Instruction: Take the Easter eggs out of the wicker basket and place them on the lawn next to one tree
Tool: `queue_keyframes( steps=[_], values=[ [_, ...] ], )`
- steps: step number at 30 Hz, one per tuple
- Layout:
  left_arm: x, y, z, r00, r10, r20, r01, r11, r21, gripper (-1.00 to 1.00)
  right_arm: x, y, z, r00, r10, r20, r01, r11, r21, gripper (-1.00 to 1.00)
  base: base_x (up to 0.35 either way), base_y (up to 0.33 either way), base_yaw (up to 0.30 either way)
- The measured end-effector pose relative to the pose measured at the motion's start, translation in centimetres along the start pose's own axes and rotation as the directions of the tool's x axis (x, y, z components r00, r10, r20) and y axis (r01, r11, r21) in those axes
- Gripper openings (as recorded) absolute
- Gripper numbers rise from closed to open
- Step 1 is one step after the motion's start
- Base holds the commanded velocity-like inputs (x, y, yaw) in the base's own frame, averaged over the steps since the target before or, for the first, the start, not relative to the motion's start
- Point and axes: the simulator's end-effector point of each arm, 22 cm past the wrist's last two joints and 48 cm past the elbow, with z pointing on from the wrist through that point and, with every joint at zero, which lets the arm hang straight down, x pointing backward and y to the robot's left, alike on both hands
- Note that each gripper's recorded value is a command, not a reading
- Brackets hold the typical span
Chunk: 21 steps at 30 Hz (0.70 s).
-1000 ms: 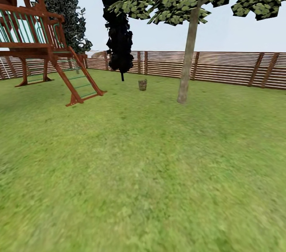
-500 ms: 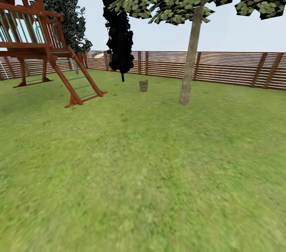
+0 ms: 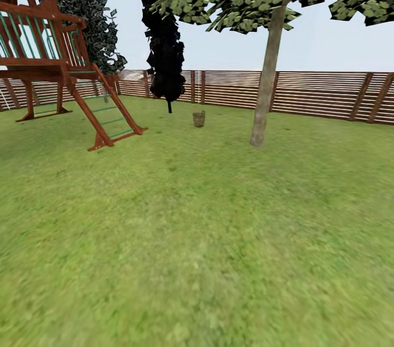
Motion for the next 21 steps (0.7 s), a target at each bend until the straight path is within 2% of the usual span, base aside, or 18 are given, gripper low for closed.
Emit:
queue_keyframes(
  steps=[21],
  values=[
    [0.01, -0.07, 0.0, 1.0, 0.0, 0.0, 0.0, 1.0, 0.001, 1.0, 0.0, 0.01, 0.0, 1.0, 0.0, 0.0, 0.0, 1.0, 0.0, 1.0, 0.311, 0.1, 0.0]
  ],
)
